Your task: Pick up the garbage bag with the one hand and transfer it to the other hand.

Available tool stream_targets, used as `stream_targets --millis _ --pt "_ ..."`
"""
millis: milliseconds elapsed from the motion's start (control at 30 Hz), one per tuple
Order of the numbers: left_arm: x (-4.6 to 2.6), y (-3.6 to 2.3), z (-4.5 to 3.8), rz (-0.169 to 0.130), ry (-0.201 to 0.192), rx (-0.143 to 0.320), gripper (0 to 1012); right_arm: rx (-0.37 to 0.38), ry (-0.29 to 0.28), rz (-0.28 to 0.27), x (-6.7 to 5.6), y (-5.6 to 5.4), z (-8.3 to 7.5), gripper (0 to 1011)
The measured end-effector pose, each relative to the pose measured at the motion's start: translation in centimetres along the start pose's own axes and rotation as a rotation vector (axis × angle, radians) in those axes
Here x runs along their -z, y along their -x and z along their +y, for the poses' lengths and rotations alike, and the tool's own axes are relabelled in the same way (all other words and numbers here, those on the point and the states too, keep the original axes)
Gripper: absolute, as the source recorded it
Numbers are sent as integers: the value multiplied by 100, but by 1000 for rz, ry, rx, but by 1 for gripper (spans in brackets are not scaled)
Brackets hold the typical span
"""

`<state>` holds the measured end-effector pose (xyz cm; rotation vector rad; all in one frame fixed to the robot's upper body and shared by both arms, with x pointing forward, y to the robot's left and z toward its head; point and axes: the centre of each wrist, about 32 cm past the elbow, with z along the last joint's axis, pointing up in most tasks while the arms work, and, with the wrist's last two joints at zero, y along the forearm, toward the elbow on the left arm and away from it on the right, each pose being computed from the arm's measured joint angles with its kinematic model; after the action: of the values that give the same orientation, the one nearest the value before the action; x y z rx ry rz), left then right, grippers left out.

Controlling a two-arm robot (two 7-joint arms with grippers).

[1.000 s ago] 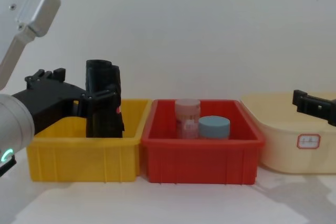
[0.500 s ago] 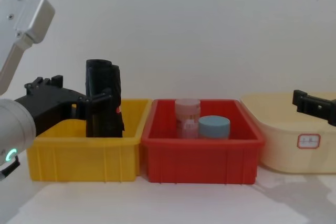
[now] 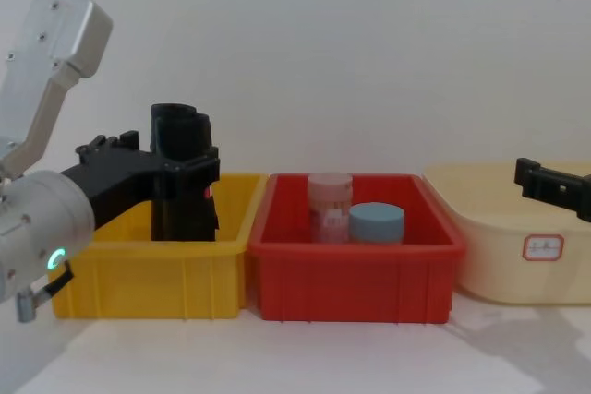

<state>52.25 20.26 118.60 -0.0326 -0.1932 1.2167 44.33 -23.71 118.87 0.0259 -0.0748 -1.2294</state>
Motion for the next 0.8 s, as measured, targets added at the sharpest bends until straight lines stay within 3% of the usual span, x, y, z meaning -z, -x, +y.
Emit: stream_targets --millis 400,800 --pt "93 -27 -210 35 21 31 968 0 0 0 0 0 0 1000" --pt "152 -51 -308 54 33 33 657 0 0 0 0 0 0 999"
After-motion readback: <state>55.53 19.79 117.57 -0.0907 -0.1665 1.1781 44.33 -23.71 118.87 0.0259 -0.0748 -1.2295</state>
